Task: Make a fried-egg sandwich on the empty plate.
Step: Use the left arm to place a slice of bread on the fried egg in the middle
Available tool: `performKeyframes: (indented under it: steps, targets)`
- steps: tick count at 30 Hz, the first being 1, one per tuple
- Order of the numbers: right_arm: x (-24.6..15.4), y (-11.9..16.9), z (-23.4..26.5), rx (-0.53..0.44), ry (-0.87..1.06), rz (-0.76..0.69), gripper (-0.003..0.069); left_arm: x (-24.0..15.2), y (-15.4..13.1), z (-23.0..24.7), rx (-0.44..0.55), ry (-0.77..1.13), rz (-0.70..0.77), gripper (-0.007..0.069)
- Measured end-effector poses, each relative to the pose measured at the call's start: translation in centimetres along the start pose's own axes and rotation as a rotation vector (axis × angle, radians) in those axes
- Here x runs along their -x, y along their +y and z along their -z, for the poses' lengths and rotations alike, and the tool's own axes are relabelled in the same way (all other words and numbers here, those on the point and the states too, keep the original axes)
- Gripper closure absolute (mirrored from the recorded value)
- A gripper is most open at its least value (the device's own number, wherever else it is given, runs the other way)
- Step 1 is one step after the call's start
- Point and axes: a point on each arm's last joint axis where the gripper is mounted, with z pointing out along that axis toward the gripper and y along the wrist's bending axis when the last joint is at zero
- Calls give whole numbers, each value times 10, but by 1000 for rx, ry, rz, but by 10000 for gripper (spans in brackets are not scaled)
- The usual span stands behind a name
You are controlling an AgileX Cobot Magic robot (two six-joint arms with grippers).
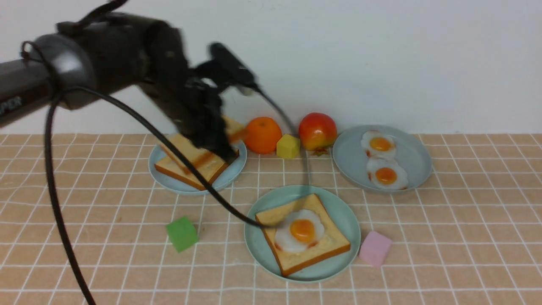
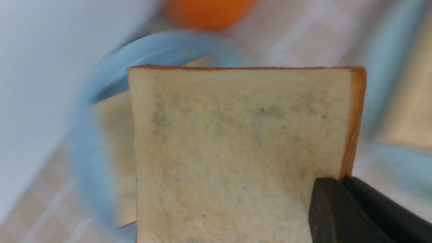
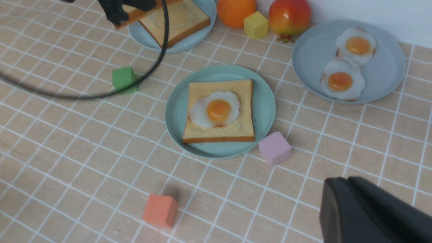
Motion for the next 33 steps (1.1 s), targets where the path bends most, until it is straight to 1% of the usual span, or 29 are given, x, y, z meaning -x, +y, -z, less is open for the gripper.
performKeyframes:
  steps: [1,2,3,4,6,7,10,13,17,27,30,33]
  targets:
    - [-1,1,2,-2,0,4,625,8,-18,2,-28,3,-14,638]
    - [-1,1,2,-3,1,5,625,9,-22,2,-34,3,-23,638]
    - [-4,2,7,-8,-4,14,625,20,-53,3,-76,8,-49,638]
    - [-4,2,7,-8,-4,14,625,22,-60,3,-85,10,-63,638]
    - [-8,5,17,-19,-29,30,624,32,-98,2,-124,18,-127,638]
    - [-10,6,22,-25,-45,37,623,35,-111,1,-133,22,-155,638]
    - [-16,10,37,-44,-89,61,620,38,-138,-8,-133,42,-226,638]
    - [-23,14,49,-57,-129,79,620,37,-149,-20,-135,70,-250,638]
    - [-27,17,57,-61,-154,89,619,34,-152,-33,-142,95,-248,638]
    - [-30,16,54,-60,-136,85,617,32,-155,-47,-138,112,-223,638]
    - [-30,16,54,-60,-136,85,617,30,-155,-52,-135,121,-230,623]
    - [-30,16,54,-59,-135,85,617,30,-156,-53,-133,124,-232,590]
